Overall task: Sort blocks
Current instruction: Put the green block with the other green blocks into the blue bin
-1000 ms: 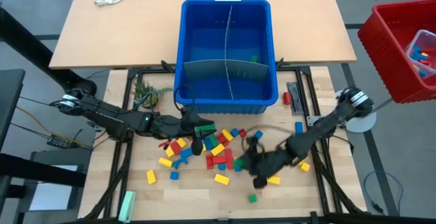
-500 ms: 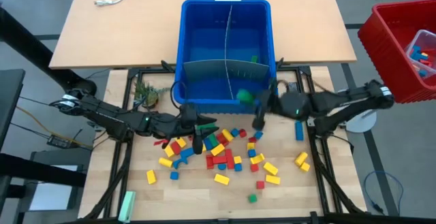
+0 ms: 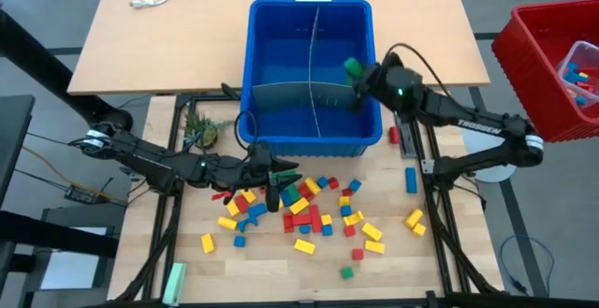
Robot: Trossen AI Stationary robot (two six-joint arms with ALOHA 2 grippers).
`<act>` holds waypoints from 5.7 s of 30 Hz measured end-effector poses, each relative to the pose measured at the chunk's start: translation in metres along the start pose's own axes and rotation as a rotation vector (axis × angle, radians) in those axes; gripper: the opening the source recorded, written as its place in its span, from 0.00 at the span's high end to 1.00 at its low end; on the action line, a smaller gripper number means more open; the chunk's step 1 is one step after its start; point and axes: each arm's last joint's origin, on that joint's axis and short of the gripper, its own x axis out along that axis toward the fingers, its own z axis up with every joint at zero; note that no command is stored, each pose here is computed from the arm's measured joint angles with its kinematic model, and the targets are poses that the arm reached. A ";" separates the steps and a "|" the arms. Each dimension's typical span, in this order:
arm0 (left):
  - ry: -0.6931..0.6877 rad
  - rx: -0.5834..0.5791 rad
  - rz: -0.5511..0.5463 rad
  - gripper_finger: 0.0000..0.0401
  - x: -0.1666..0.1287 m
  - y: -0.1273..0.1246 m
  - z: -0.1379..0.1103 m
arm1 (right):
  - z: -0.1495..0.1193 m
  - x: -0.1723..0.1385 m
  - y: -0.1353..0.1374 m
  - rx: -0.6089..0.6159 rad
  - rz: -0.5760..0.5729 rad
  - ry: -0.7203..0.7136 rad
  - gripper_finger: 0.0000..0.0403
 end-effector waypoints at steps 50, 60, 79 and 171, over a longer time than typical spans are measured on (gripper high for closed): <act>0.013 0.090 0.017 0.59 0.003 0.001 -0.004 | -0.002 0.005 0.000 0.246 0.414 -0.050 0.44; 0.013 0.145 0.017 0.59 0.003 0.001 -0.004 | 0.018 -0.068 0.076 0.293 1.063 -0.081 0.48; 0.038 0.124 -0.103 0.59 0.002 -0.004 -0.004 | -0.008 -0.162 0.183 0.130 1.280 0.119 0.48; -0.032 0.093 0.024 0.59 0.003 0.000 0.001 | -0.021 -0.142 0.141 -0.143 0.723 0.122 0.70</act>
